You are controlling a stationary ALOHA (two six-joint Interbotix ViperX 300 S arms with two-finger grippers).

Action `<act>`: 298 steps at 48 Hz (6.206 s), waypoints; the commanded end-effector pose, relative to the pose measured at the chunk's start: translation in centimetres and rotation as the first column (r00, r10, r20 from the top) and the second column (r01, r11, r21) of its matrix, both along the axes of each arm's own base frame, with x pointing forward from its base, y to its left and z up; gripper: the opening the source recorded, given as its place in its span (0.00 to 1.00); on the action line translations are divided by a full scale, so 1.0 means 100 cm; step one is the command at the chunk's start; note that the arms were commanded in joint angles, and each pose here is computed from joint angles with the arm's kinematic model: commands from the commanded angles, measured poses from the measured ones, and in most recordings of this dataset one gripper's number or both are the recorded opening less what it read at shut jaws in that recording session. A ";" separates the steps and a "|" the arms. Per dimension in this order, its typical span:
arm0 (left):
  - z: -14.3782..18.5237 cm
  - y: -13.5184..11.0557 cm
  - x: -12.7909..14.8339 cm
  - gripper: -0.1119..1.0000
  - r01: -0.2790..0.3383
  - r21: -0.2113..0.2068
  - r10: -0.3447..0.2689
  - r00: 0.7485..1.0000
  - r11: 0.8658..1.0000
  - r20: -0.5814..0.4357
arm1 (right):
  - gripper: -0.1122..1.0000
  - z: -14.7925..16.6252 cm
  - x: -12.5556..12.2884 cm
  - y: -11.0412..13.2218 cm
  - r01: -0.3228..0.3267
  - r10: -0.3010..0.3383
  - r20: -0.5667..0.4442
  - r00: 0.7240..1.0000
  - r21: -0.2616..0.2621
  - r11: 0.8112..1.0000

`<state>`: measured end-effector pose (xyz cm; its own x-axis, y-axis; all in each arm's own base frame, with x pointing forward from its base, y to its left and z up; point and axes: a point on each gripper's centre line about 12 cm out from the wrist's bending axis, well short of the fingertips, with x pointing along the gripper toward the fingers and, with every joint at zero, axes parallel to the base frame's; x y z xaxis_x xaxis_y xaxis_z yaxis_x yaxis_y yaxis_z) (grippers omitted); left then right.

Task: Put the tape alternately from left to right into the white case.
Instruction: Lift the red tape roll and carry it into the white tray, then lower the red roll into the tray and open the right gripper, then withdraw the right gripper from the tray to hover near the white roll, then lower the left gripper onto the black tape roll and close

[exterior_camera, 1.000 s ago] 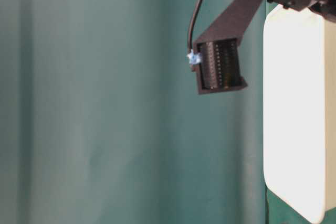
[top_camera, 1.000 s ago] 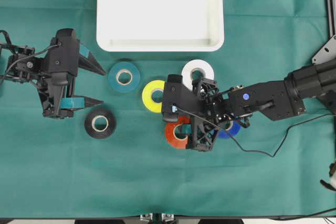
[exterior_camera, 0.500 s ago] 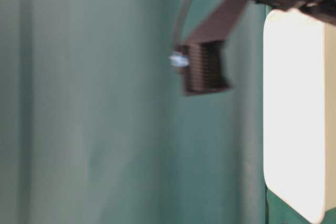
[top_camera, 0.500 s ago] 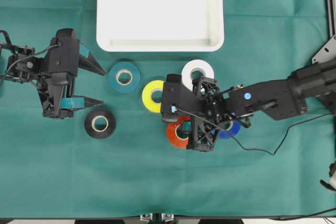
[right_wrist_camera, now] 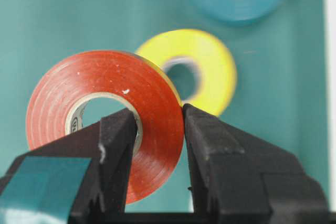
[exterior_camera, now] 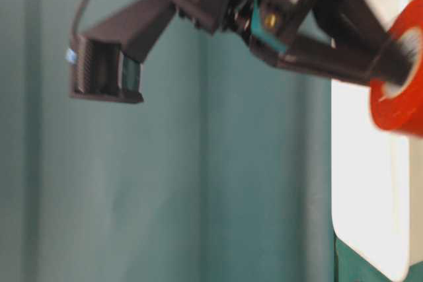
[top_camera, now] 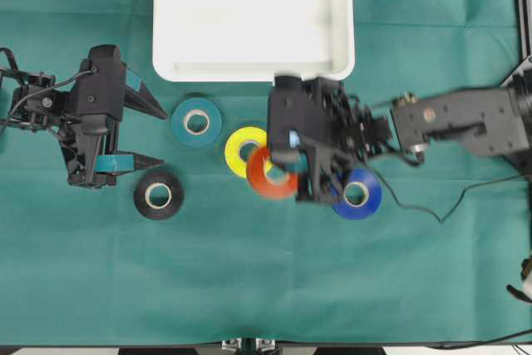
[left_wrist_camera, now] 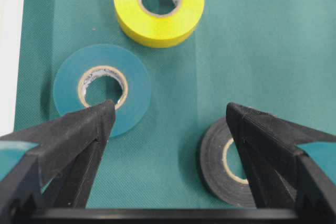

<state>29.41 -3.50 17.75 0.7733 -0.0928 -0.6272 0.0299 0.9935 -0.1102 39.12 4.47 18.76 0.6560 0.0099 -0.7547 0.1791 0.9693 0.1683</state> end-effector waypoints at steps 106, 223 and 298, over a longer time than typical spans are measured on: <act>0.005 -0.001 0.008 0.61 0.001 -0.004 -0.001 0.999 1.000 0.040 | 0.38 -0.052 0.088 -0.181 0.154 -0.114 0.239 0.964 -0.153 0.976; 0.005 -0.001 0.006 0.61 0.001 -0.004 -0.001 0.999 1.000 0.040 | 0.86 0.032 -0.021 -0.007 -0.242 0.283 0.455 0.845 -0.147 0.959; -0.024 -0.032 0.009 0.61 -0.156 -0.197 0.110 0.968 0.968 -0.223 | 0.86 0.013 -0.039 -0.002 -0.257 0.284 0.402 0.870 -0.121 0.959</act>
